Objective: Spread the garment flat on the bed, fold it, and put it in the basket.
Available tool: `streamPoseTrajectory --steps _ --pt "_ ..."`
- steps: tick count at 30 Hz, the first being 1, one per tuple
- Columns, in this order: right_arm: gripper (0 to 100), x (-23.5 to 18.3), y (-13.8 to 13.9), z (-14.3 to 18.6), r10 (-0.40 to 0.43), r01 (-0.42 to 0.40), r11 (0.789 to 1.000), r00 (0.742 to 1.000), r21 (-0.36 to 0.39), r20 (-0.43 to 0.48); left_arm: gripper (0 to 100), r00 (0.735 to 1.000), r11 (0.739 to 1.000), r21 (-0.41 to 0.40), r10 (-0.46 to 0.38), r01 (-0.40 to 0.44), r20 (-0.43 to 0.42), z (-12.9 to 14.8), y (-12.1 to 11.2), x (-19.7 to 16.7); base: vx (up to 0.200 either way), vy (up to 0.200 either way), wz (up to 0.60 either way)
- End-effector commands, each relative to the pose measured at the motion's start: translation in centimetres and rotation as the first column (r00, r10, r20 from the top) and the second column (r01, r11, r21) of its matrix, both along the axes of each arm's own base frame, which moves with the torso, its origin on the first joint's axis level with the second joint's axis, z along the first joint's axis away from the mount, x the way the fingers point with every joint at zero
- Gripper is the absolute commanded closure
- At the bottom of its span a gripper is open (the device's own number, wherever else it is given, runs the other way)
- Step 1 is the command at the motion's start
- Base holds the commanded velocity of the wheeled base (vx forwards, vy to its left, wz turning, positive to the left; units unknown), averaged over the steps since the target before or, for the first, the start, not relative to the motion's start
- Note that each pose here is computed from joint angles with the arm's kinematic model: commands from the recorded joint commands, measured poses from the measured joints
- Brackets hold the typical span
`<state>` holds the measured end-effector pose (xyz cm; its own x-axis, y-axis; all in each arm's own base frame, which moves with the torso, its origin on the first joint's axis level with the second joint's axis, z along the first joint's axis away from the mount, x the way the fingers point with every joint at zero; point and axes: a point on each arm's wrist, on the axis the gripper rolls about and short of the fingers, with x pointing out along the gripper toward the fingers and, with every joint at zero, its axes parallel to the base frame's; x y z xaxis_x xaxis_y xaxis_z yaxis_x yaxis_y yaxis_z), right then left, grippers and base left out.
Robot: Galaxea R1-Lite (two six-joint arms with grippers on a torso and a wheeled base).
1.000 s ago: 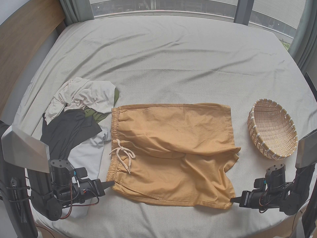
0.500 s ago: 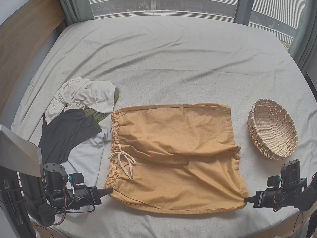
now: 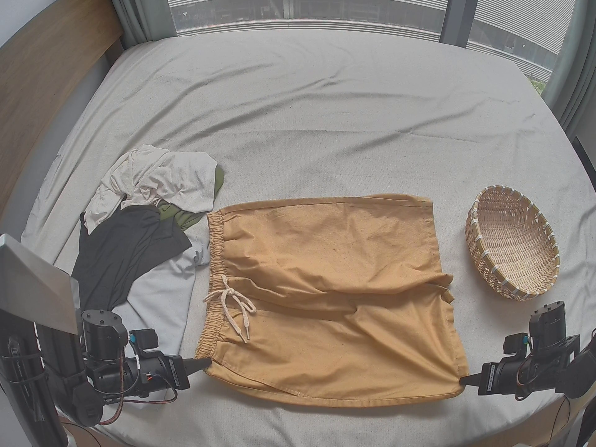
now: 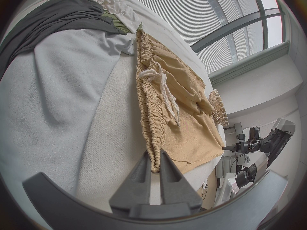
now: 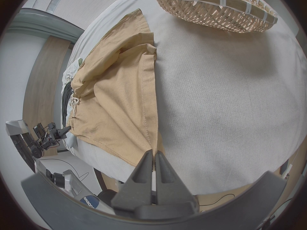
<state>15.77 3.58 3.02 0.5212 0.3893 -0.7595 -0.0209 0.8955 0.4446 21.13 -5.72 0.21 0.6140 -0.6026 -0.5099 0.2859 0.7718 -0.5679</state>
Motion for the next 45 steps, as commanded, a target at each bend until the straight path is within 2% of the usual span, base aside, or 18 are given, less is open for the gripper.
streamPoseTrajectory --steps 1,2,6,9,15,20,25,28,29,39,45 --pt "100 -0.5 0.0 -0.2 0.013 -0.013 1.000 1.000 -0.004 -0.013 0 1.000 1.000 0.011 -0.003 0.003 -0.019 -0.2 0.1 -0.4 0.000 0.000 0.00" --pt "0 -0.4 0.1 -0.1 0.013 -0.014 1.000 1.000 -0.002 -0.009 0 1.000 1.000 0.011 -0.006 0.006 -0.013 -0.2 0.1 -0.3 0.000 0.000 0.00" --pt "0 0.3 -0.1 0.3 -0.007 0.006 1.000 0.999 0.010 0.037 0 0.999 1.000 0.004 0.018 -0.019 0.038 0.3 0.3 0.6 0.000 0.000 0.00" --pt "0 1.8 -0.7 1.1 -0.054 0.052 0.998 0.991 0.023 0.119 0 0.994 0.998 -0.013 0.060 -0.059 0.090 1.1 1.1 1.5 0.000 0.000 0.00" --pt "0 5.1 -1.0 2.6 -0.091 0.077 0.995 0.957 0.060 0.274 0 0.992 0.998 -0.018 0.055 -0.053 0.113 1.3 0.9 1.9 0.000 0.000 0.00" --pt "0 7.3 -0.9 1.9 -0.095 0.081 0.995 0.954 0.060 0.285 0 0.992 0.999 -0.018 0.041 -0.040 0.120 1.4 0.5 2.0 0.000 0.000 0.00" --pt "0 10.0 -0.6 0.6 -0.085 0.070 0.996 0.935 0.056 0.343 0 0.992 0.999 -0.019 0.037 -0.035 0.124 1.4 0.4 2.1 0.000 0.000 0.00" --pt "0 10.9 -0.6 -0.3 -0.086 0.072 0.996 0.934 0.055 0.345 0 0.992 0.999 -0.019 0.037 -0.035 0.124 1.4 0.4 2.1 0.000 0.000 0.00" --pt "100 11.0 -0.6 -0.5 -0.086 0.072 0.996 0.936 0.054 0.343 0 0.992 0.999 -0.019 0.035 -0.033 0.124 1.4 0.4 2.1 0.000 0.000 0.00" --pt "100 13.8 -1.1 -2.0 -0.089 0.079 0.996 0.911 0.042 0.402 0 0.992 1.000 -0.020 0.025 -0.023 0.127 1.5 0.2 2.0 0.000 0.000 0.00" --pt "100 13.7 -1.4 -1.9 -0.097 0.088 0.995 0.910 0.042 0.402 0 0.992 1.000 -0.020 0.022 -0.020 0.127 1.5 0.1 2.0 0.000 0.000 0.00"
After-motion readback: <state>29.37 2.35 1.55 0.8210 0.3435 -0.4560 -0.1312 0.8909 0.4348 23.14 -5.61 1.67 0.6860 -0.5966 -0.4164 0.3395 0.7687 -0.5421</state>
